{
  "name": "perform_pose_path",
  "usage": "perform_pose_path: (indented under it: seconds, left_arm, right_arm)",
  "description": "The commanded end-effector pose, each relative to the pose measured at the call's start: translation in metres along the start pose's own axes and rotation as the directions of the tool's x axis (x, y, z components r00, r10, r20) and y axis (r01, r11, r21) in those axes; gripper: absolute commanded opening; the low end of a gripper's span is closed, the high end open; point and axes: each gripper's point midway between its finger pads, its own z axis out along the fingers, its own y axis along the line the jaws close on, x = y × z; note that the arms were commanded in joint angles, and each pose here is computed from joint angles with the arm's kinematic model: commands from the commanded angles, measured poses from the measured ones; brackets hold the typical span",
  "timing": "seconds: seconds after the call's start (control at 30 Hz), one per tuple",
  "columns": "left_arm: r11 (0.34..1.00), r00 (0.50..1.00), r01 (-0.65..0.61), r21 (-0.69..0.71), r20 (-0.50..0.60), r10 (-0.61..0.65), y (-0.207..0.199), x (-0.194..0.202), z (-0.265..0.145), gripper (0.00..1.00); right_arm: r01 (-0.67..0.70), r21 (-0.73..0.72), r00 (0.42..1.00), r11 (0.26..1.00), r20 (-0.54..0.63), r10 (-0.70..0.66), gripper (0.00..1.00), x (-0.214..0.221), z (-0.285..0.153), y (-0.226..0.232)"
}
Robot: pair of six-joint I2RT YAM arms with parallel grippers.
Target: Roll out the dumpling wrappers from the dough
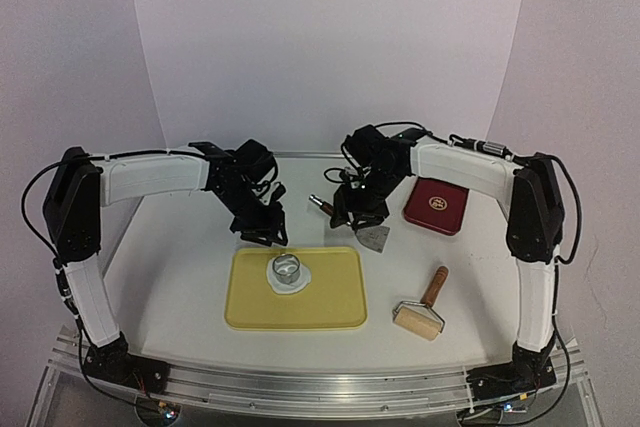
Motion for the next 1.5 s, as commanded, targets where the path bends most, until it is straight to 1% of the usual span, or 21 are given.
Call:
perform_pose_path:
  seconds: [0.0,0.13,0.3,0.57,0.83,1.0,1.47]
  left_arm:
    - [0.992,1.000,0.030,0.126,0.003,-0.031,-0.009,0.002,-0.012,0.40]
    - [0.982,0.999,0.038,0.183,-0.029,-0.033,-0.011,0.011,-0.005,0.41]
    - [0.982,0.996,0.077,0.175,-0.051,-0.069,0.001,0.019,0.007,0.38]
    - [0.982,0.995,0.093,0.167,-0.041,-0.087,0.008,0.016,0.014,0.32]
    - [0.983,0.995,0.095,0.155,-0.050,-0.088,0.013,0.016,0.023,0.29]
    - [0.984,0.994,0.097,0.147,-0.060,-0.089,0.015,0.017,0.028,0.24]
    - [0.989,0.992,0.097,0.111,-0.096,-0.086,0.026,0.024,0.043,0.22]
  right_arm:
    - [0.071,-0.180,0.994,0.981,-0.064,-0.083,0.52,0.018,0.000,0.062]
    - [0.067,-0.235,0.992,0.970,-0.091,-0.091,0.47,0.023,0.014,0.082]
    - [0.081,-0.244,0.986,0.966,-0.120,-0.113,0.43,0.031,0.032,0.092]
    - [0.084,-0.220,0.982,0.972,-0.149,-0.119,0.37,0.038,0.056,0.090]
    - [0.083,-0.220,0.981,0.972,-0.154,-0.119,0.35,0.036,0.067,0.092]
    - [0.086,-0.223,0.979,0.971,-0.164,-0.124,0.31,0.037,0.073,0.094]
    - [0.086,-0.219,0.975,0.972,-0.183,-0.127,0.25,0.040,0.087,0.091]
